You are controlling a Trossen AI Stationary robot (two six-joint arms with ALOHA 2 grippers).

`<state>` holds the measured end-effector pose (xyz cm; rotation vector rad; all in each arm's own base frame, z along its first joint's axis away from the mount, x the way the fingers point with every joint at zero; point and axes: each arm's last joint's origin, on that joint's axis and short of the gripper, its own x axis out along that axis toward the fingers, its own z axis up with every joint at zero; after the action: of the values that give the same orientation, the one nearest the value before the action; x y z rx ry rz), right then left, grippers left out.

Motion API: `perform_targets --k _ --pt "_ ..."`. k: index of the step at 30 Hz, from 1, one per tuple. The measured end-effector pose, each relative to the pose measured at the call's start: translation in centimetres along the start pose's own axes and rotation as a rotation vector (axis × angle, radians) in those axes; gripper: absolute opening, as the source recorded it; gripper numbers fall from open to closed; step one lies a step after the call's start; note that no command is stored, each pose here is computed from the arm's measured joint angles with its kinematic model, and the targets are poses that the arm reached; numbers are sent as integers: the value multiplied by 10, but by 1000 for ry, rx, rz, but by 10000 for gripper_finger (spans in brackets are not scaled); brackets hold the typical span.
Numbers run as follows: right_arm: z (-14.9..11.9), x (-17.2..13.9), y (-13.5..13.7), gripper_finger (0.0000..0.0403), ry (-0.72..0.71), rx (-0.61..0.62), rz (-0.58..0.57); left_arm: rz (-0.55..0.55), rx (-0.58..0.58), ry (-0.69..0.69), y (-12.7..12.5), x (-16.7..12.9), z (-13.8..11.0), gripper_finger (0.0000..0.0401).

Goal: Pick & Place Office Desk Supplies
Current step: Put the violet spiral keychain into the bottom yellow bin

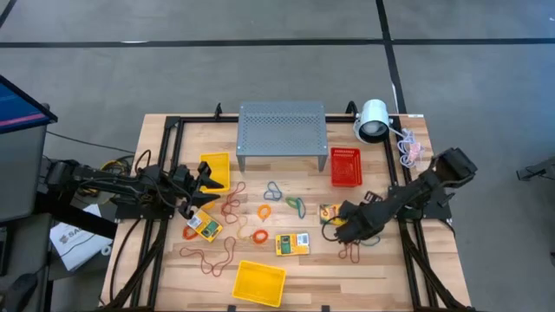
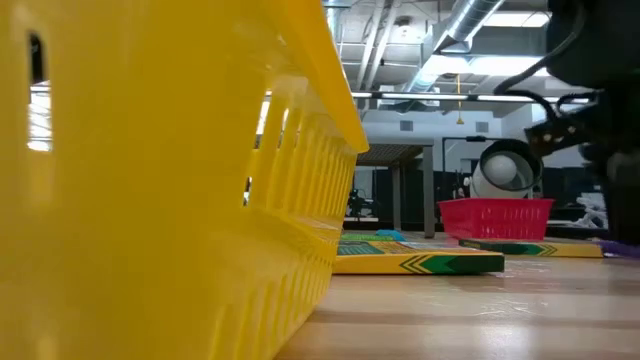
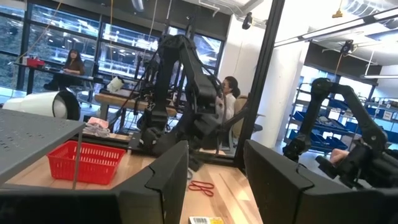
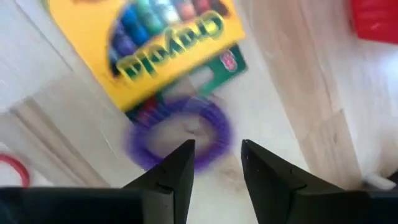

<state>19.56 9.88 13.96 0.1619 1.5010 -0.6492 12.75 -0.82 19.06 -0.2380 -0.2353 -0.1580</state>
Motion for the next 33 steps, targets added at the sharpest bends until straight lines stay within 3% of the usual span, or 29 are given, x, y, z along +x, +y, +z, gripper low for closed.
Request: perform_targets --k 9,17,21,26,33 --pt "-5 -20 -17 128 -17 9 30 0 0 1 0 0 0 155" --pt "-16 -63 -26 127 -269 -27 328 0 0 1 0 0 0 155" --pt "-27 -72 -23 127 -325 -61 438 0 0 3 0 0 0 155" --pt "-32 -63 -8 132 -282 -112 437 1 0 6 0 0 -1 155" --pt "-26 -41 17 170 -250 -206 371 2 -1 10 0 0 -1 155"
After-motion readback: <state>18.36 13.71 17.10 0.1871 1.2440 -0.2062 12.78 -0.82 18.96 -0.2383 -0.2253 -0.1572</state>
